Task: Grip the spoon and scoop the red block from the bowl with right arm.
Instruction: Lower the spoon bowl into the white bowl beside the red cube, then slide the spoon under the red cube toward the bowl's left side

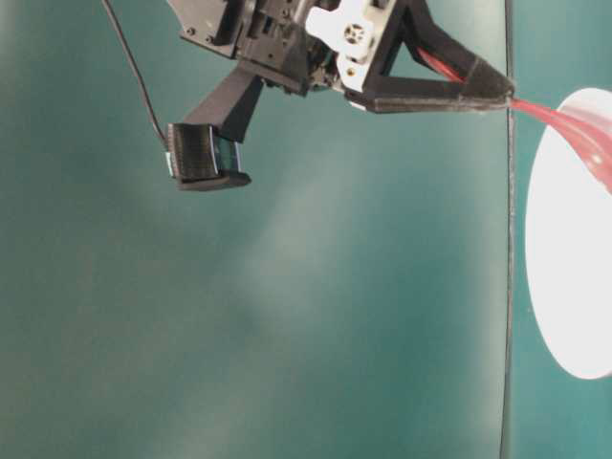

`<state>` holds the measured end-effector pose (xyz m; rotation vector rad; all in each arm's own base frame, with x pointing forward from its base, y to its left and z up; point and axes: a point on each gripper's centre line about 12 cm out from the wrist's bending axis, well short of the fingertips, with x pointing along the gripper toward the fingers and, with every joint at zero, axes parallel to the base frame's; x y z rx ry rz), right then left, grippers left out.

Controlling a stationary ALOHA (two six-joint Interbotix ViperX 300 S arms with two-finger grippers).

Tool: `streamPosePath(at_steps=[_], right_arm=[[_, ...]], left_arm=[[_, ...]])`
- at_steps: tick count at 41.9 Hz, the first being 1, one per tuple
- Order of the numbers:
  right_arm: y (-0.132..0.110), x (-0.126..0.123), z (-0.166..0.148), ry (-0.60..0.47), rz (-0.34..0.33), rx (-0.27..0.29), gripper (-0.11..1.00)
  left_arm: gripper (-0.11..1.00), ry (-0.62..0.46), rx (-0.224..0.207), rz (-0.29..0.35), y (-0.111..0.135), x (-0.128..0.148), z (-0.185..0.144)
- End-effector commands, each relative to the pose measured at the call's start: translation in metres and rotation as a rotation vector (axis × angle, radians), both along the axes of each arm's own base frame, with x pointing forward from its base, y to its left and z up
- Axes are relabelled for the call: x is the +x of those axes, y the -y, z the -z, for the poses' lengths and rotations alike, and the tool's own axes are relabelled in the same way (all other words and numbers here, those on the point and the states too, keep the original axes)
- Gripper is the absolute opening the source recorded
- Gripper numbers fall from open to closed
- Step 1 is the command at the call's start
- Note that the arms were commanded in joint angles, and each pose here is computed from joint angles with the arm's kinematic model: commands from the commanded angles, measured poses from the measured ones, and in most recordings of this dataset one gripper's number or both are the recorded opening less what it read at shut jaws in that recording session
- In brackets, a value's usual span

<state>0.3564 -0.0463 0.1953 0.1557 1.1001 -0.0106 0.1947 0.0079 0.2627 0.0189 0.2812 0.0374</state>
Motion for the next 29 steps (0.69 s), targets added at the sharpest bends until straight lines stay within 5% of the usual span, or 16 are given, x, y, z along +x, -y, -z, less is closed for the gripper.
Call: streamPosePath(at_steps=[1,29], right_arm=[[-0.001,0.009,-0.012,0.037,-0.008,-0.010,0.24],[0.002,0.020,-0.006,0.018,-0.021,-0.023,0.24]], left_arm=[[0.00,0.023,0.005,-0.002,-0.001,0.002,-0.008],[0.00,0.026,0.006,-0.002,-0.001,0.002,-0.010]])
